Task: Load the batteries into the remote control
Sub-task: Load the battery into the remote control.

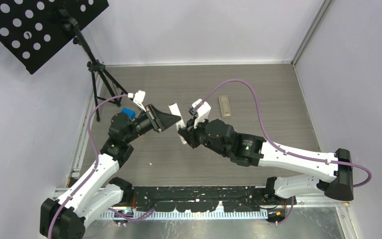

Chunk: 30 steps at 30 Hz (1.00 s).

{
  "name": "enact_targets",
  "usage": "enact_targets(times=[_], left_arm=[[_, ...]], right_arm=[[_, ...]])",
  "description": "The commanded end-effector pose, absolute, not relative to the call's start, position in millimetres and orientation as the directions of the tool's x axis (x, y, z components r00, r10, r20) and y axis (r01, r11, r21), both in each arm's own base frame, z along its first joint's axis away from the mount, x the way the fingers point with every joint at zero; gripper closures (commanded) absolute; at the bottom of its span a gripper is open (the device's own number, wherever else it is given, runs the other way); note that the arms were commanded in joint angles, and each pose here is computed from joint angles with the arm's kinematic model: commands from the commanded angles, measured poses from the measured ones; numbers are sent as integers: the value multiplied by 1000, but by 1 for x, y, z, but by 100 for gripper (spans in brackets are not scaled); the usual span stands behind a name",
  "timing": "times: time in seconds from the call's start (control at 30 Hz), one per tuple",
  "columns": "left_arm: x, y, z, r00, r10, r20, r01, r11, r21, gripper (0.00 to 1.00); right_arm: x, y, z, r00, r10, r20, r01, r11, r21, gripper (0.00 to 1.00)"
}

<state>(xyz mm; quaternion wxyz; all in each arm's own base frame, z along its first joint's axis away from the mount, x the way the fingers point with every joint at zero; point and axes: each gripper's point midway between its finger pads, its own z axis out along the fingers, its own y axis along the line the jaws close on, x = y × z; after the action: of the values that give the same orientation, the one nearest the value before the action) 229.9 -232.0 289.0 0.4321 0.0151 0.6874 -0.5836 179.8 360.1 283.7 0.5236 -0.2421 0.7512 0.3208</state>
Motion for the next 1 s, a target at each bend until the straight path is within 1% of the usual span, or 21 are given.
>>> enact_targets(times=[0.0, 0.3, 0.47, 0.7, 0.97], left_arm=[[229, -234, 318, -598, -491, -634, 581, 280, -765, 100], [229, -234, 318, -596, -491, -636, 583, 281, -762, 100], [228, -234, 321, -597, -500, -627, 580, 270, -768, 100], [224, -236, 338, -647, -530, -549, 540, 190, -820, 100], [224, -234, 346, -644, -546, -536, 532, 184, -826, 100]], right_arm=[[182, 359, 307, -293, 3, -956, -705, 675, 218, 97], [188, 354, 300, -299, -11, -954, -670, 714, 202, 97], [185, 357, 295, -312, -23, -950, -680, 704, 206, 97], [177, 358, 283, -343, -55, -938, -699, 681, 216, 84], [174, 350, 284, -353, -46, -935, -694, 683, 228, 75]])
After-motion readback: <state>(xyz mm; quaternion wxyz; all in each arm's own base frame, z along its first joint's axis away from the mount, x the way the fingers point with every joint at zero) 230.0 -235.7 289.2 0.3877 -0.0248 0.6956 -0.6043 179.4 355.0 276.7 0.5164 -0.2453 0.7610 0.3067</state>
